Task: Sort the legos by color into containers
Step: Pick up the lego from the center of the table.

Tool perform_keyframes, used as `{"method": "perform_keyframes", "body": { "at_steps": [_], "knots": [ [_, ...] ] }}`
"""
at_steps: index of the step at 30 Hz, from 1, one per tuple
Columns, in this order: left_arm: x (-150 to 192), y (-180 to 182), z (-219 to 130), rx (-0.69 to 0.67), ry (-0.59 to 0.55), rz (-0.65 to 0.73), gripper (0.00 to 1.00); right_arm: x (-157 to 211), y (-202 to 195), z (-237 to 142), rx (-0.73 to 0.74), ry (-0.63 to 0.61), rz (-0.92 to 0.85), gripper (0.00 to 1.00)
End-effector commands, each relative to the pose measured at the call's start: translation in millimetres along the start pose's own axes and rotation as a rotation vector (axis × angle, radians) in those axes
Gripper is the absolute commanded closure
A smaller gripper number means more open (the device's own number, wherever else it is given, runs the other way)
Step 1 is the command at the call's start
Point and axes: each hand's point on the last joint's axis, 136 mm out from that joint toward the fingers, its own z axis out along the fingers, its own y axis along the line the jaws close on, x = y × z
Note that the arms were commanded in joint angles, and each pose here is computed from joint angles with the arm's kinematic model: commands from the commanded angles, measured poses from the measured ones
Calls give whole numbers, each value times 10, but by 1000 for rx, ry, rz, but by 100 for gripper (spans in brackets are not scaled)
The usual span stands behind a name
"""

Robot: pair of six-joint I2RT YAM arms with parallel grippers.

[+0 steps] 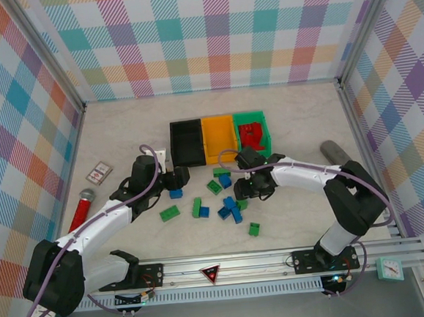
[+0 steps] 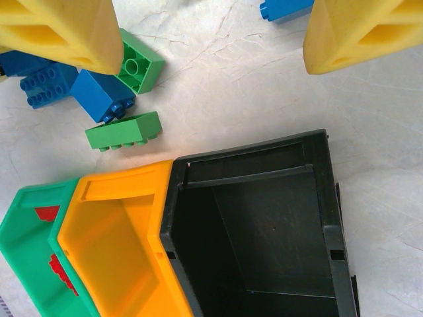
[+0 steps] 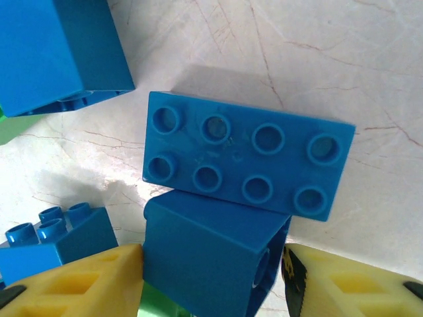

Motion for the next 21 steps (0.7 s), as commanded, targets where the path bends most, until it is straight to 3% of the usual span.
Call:
{"method": "perform_keyframes", "body": {
  "at_steps": [1, 11, 21],
  "knots": [
    [-82, -63, -20, 11, -20, 21, 28, -30, -20, 29, 29, 6, 12, 42],
    [-89, -64, -27, 10, -22, 22, 28, -20, -29, 119, 41, 25, 15, 43],
    [-87, -64, -23, 10, -21, 23, 28, -43, 4, 117, 52, 31, 9, 37]
  ]
}}
